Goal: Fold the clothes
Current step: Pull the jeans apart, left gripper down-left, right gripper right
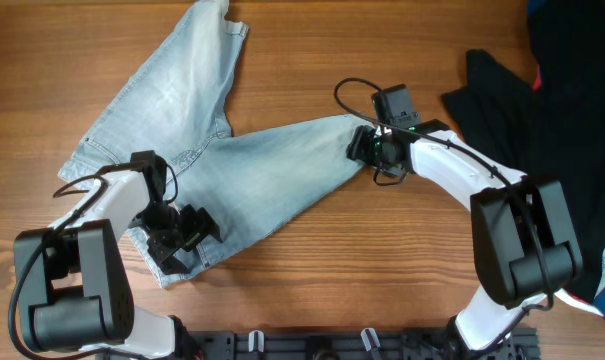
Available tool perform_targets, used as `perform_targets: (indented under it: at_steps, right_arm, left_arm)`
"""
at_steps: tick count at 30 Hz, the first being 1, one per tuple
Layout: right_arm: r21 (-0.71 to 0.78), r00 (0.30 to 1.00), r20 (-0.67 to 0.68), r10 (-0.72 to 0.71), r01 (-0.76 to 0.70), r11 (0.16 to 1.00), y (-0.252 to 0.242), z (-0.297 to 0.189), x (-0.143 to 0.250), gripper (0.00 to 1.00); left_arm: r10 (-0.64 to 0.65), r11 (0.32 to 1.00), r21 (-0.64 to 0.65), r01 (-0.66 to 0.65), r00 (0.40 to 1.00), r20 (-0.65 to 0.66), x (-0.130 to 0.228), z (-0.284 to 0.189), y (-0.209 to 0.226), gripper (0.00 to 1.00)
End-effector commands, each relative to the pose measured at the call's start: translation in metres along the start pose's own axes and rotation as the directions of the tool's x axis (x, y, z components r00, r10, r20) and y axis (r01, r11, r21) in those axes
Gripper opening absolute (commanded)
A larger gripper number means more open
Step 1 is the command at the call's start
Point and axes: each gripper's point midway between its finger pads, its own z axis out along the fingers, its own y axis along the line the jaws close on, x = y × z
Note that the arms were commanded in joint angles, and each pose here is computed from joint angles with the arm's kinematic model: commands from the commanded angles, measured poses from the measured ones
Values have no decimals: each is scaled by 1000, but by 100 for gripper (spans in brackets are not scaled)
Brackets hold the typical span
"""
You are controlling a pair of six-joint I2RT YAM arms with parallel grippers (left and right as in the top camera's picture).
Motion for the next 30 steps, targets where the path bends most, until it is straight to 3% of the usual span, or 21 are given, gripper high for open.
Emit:
perform_targets:
  at_steps: [1, 3, 5, 7, 9, 10, 13, 18, 21, 26, 30]
  right_arm:
    - [115, 973, 21, 231, -232, 966, -28, 16, 4, 62]
    - [149, 958, 66, 279, -286, 947, -36, 14, 0, 57]
    - [176, 949, 109, 297, -313, 933, -44, 13, -4, 41]
    - [192, 945, 130, 300, -321, 927, -50, 12, -7, 36]
    - [223, 941, 133, 311, -334, 916, -63, 9, -10, 7]
    - [230, 946, 131, 296, -319, 919, -68, 8, -13, 4]
    - [264, 966, 125, 226, -252, 931, -87, -3, -24, 4]
    - [375, 979, 195, 59, -130, 918, -119, -71, -47, 4]
    - [500, 982, 185, 35, -125, 857, -142, -118, -28, 4]
    - [598, 994, 85, 72, -109, 794, -163, -133, 4, 4]
    - [539, 991, -44, 124, -81, 838, -152, -127, 31, 7]
  left_arm:
    - [-4, 1000, -26, 5, 1000, 23, -3, 1, 5, 83]
    - [-5, 1000, -26, 5, 1000, 22, -3, 1, 5, 84]
    - [-4, 1000, -26, 5, 1000, 23, -3, 1, 5, 84]
    - [-4, 1000, -26, 5, 1000, 22, -3, 1, 5, 84]
    - [-4, 1000, -26, 5, 1000, 22, -3, 1, 5, 84]
    - [-4, 1000, -28, 5, 1000, 25, -3, 1, 5, 84]
    - [0, 1000, -21, 1, 999, 36, -6, 1, 3, 73]
    - [11, 1000, -24, -9, 997, 78, -15, 0, 2, 72]
    - [16, 1000, -13, -15, 995, 95, -20, 0, -1, 72]
    - [9, 995, -96, 6, 988, 155, -31, -3, 16, 72]
    - [-33, 998, -43, 44, 977, 210, -51, -11, 16, 71]
